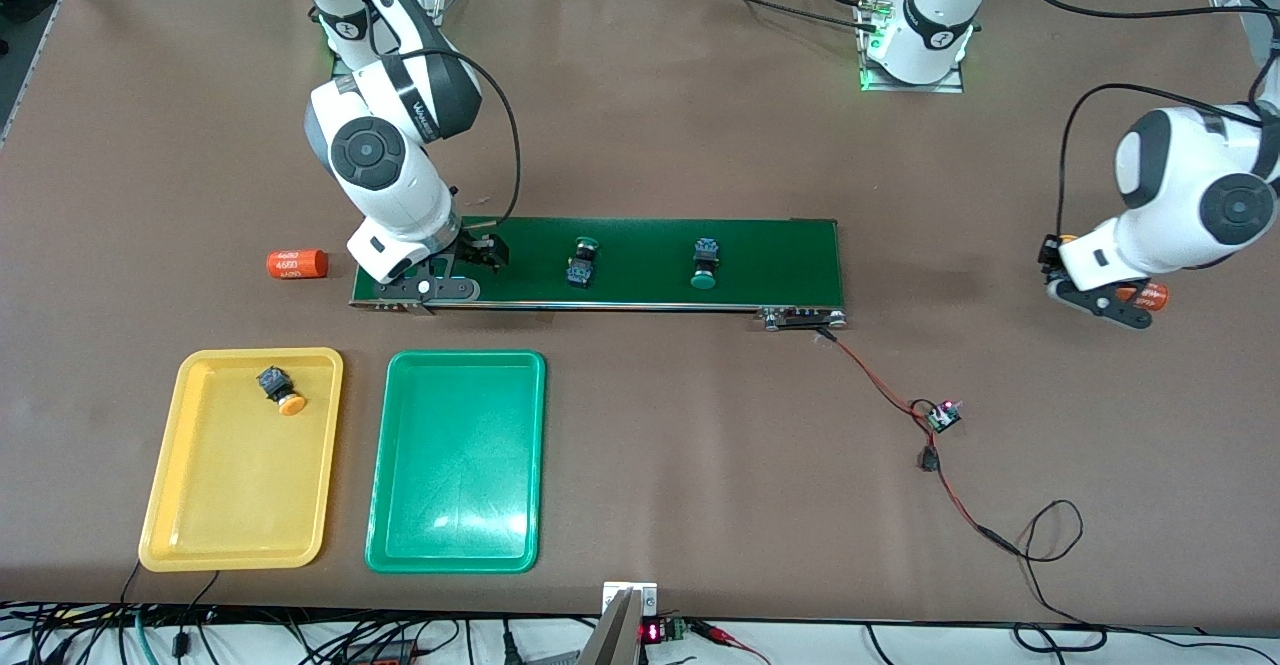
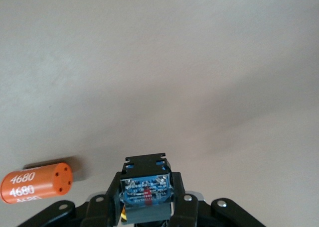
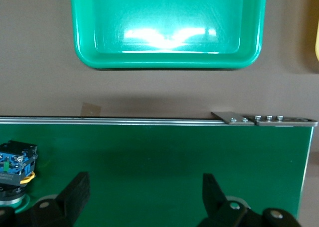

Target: Sort buttons by color to trays

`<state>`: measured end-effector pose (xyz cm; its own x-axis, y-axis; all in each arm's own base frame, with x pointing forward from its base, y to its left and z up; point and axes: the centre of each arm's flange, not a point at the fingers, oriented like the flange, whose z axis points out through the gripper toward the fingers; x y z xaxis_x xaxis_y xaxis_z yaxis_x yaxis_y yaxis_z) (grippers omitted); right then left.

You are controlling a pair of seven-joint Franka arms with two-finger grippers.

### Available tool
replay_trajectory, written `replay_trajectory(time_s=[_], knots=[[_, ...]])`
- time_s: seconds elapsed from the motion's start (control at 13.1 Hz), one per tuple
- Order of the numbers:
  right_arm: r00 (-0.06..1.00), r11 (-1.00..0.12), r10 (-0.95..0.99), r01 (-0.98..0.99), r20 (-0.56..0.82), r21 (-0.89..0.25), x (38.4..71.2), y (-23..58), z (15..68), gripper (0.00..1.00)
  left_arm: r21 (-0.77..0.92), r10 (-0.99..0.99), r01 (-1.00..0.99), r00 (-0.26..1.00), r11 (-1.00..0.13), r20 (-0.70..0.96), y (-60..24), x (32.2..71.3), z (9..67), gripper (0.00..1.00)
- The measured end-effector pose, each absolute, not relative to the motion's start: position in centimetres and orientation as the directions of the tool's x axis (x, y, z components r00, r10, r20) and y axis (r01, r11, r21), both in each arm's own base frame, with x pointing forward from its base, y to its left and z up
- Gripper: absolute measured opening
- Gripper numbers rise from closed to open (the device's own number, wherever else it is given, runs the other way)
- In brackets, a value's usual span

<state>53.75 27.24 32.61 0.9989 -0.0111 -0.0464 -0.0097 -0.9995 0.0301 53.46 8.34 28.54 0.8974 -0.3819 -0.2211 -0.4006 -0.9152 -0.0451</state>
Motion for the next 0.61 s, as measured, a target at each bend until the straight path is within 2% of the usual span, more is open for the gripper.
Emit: replay_trajectory(time_s=[0.61], knots=[[0.989, -0.993, -0.121, -0.120, -0.083, 0.012, 51.8, 31.6, 31.4, 1.00, 0.039, -0.290, -0.288, 0.938, -0.957, -0.193, -4.4, 53.6, 28.2, 0.41]])
